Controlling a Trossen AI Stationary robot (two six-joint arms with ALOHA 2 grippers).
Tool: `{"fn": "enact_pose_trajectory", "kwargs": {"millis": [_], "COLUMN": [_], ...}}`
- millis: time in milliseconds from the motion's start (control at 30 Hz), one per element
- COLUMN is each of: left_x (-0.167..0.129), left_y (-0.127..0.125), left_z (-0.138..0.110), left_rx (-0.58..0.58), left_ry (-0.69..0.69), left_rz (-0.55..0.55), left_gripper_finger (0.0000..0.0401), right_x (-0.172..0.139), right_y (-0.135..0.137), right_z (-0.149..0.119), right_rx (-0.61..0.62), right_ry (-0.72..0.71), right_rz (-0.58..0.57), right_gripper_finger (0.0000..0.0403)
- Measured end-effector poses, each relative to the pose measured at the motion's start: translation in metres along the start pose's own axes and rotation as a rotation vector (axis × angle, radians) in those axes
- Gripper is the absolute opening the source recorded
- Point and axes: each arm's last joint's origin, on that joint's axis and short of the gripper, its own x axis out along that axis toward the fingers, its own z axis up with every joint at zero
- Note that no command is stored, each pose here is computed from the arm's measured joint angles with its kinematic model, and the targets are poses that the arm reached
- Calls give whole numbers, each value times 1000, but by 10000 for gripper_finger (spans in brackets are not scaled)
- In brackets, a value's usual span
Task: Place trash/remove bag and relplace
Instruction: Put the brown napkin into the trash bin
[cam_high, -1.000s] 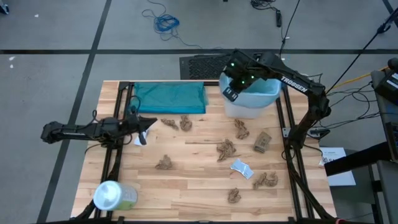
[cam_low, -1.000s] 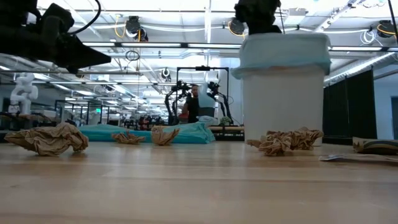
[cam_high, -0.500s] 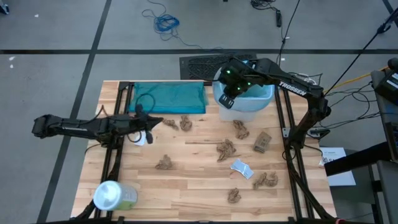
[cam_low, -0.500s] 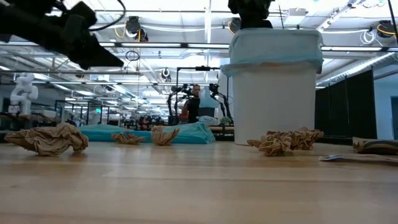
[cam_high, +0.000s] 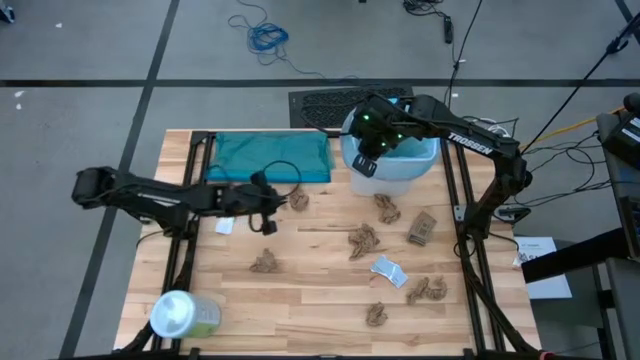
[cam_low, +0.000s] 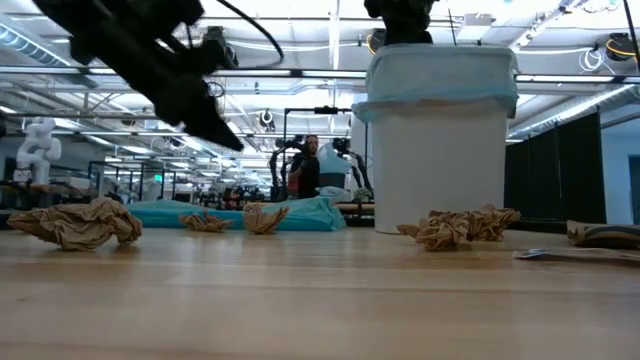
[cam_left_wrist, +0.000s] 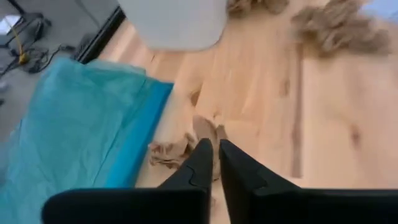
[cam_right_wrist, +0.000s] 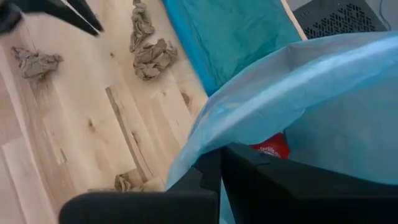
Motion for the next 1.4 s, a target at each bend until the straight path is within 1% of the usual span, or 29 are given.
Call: {"fn": "enact_pose_trajectory", "kwargs": {"millis": [67, 200, 367, 533, 733, 833, 900, 1000, 1100, 1133, 1233, 1400], "left_x": [11, 30, 51, 71, 92, 99, 101, 96, 85, 80, 61, 21], "left_y": [-1, -6, -12, -16, -12, -9, -7, -5, 0, 1, 7, 19], "left_z": [0, 5, 6, -1, -9, -8, -6, 3, 21, 26, 44, 69], "left_rx": [9, 13, 33, 49, 30, 17, 49, 96, 99, 103, 94, 61], "left_ry": [49, 89, 153, 224, 287, 301, 298, 272, 199, 183, 102, -35], "left_rz": [1, -49, -60, -63, -29, 30, 51, 61, 73, 75, 86, 104], "left_gripper_finger": [58, 94, 126, 142, 144, 135, 118, 77, 20, 10, 5, 2], "right_x": [0, 0, 0, 0, 0, 0, 0, 0, 0, 0, 0, -1], "right_y": [0, 0, 0, 0, 0, 0, 0, 3, 9, 12, 21, 38], "right_z": [1, 1, 1, 2, 2, 3, 3, 3, 2, 2, 3, 5], "right_rx": [-5, -9, -26, -26, -26, -26, -24, -29, -45, -53, -76, -116], "right_ry": [-6, -7, -9, -20, -24, -28, -34, -31, -30, -32, -47, -97], "right_rz": [1, 1, 1, 2, 2, 3, 4, 10, 21, 27, 44, 76], "right_gripper_finger": [0, 0, 0, 0, 0, 0, 0, 0, 0, 0, 0, 0]}}
